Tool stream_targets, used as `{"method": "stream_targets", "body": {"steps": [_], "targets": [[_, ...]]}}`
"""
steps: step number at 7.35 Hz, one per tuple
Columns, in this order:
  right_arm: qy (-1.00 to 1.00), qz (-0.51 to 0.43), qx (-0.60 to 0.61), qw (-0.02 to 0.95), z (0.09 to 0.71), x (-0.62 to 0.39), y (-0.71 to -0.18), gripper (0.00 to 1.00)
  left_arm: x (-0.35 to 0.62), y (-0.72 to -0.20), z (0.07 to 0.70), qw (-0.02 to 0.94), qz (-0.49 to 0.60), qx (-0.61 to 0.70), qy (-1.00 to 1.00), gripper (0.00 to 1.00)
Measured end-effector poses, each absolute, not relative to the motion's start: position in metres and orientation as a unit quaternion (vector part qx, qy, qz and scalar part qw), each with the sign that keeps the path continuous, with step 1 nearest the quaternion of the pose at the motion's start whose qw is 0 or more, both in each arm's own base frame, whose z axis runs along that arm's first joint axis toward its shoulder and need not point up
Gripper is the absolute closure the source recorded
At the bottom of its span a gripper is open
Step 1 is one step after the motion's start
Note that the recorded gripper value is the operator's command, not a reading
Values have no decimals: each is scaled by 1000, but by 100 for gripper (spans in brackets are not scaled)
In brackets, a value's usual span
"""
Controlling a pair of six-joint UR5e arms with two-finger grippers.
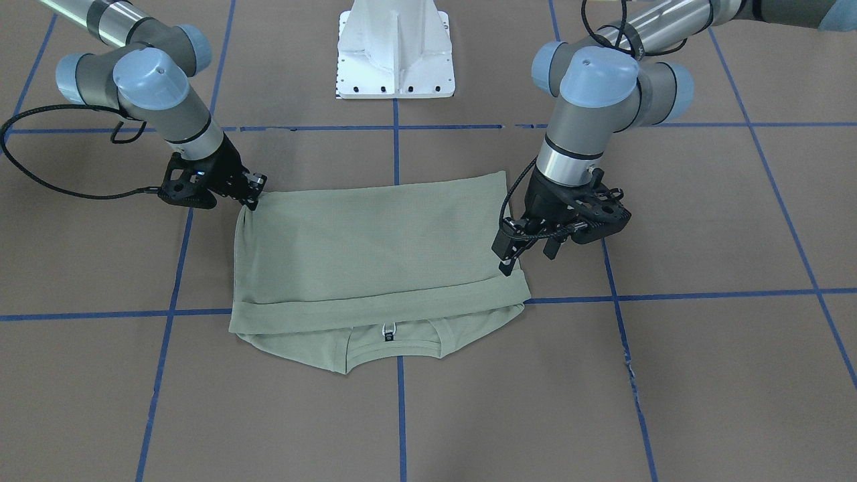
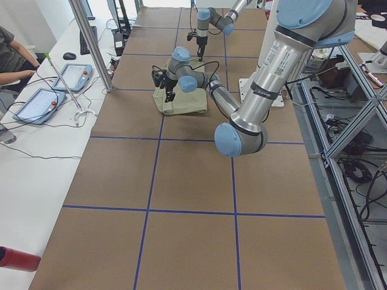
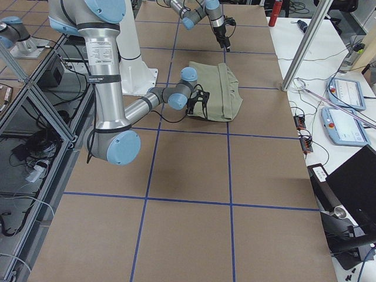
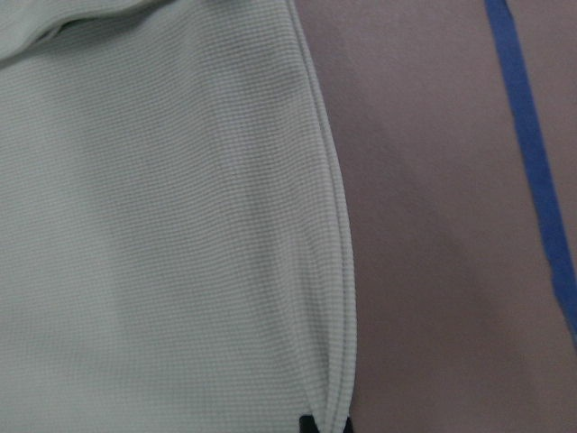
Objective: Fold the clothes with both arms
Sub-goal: 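Grasp the folded shirt with the right gripper and drag it away from the left arm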
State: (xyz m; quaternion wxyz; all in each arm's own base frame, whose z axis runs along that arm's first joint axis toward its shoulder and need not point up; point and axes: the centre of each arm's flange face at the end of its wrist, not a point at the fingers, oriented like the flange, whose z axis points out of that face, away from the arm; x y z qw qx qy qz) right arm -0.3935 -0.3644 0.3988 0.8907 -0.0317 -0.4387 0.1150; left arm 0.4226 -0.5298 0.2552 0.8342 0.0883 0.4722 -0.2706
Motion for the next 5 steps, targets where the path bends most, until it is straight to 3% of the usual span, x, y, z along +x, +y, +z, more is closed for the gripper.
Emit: {"method": "stream_targets", "body": {"steps": [4, 5], "targets": [[-413, 21, -115, 903, 413, -375, -217, 100, 420, -517, 244, 831, -268, 89, 480, 1], [-397, -1, -140, 907, 420, -376, -182, 1, 422, -513, 242, 831, -266, 88, 481, 1]]}}
